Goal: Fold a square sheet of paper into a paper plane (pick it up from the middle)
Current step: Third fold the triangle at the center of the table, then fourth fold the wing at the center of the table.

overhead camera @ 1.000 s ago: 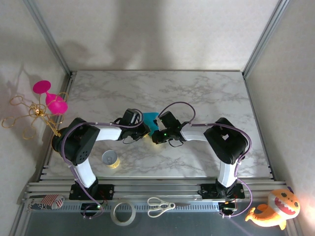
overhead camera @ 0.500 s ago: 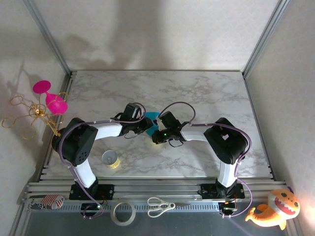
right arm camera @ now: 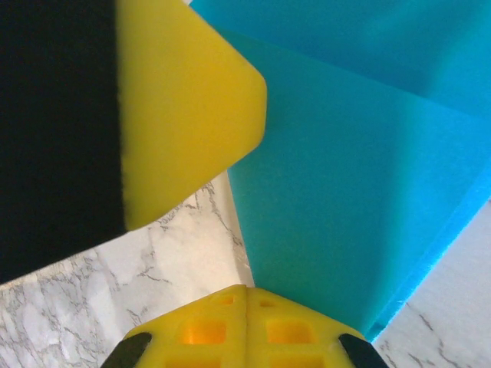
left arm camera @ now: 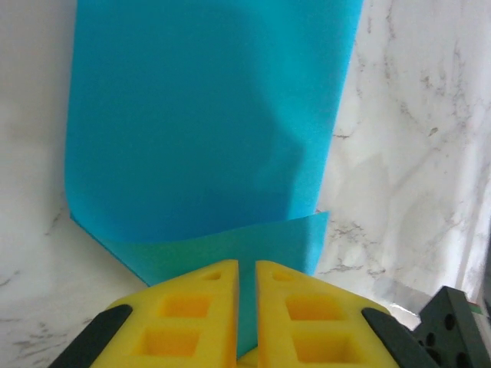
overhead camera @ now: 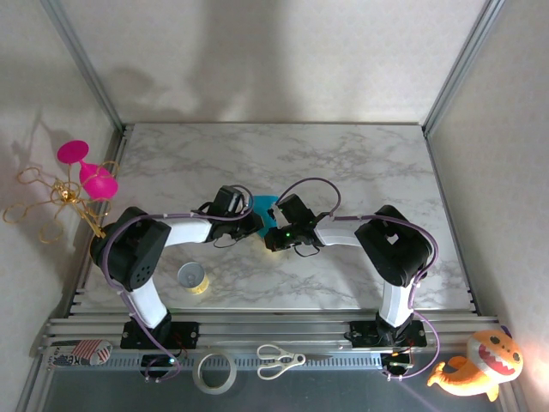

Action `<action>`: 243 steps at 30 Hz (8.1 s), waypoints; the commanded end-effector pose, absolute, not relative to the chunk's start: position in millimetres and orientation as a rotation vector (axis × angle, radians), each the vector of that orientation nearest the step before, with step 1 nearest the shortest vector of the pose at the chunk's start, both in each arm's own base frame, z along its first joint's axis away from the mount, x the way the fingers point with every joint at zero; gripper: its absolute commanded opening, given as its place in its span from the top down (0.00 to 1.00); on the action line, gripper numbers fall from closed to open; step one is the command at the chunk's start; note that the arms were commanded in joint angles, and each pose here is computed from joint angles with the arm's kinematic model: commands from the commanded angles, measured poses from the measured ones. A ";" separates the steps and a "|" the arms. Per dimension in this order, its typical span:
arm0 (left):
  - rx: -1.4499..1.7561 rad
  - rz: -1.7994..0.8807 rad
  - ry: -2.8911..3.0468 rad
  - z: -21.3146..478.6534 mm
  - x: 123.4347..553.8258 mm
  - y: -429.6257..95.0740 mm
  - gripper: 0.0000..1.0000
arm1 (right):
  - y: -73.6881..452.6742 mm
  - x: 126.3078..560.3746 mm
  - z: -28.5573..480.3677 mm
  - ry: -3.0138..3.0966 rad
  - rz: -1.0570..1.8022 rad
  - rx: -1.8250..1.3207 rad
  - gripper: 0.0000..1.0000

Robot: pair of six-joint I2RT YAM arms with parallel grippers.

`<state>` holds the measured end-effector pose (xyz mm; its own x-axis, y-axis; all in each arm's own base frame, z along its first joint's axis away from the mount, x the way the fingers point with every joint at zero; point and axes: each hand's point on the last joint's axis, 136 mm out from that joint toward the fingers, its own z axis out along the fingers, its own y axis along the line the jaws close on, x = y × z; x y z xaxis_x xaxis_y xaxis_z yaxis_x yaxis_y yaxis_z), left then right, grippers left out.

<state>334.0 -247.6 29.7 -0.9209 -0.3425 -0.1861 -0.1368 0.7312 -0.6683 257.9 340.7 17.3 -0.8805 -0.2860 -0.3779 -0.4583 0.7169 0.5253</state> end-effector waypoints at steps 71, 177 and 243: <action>-0.554 -0.704 2.757 -15.2 326.4 -219.7 0.91 | 340.5 267.0 10.0 2.742 0.879 -0.529 0.97; -0.362 -0.623 2.758 -9.6 338.0 -224.1 0.92 | 292.3 211.9 -0.5 2.817 0.873 -0.588 1.00; -0.600 -1.064 2.613 31.8 369.1 -219.4 0.71 | 316.2 300.0 -1.2 2.755 0.806 -0.216 0.80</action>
<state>361.4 -214.2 25.5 -0.8746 -0.4793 -0.0729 -0.3043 0.6598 -0.6870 311.2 328.2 20.8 -0.9337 -0.0694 -0.3513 -0.2584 0.8098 0.5268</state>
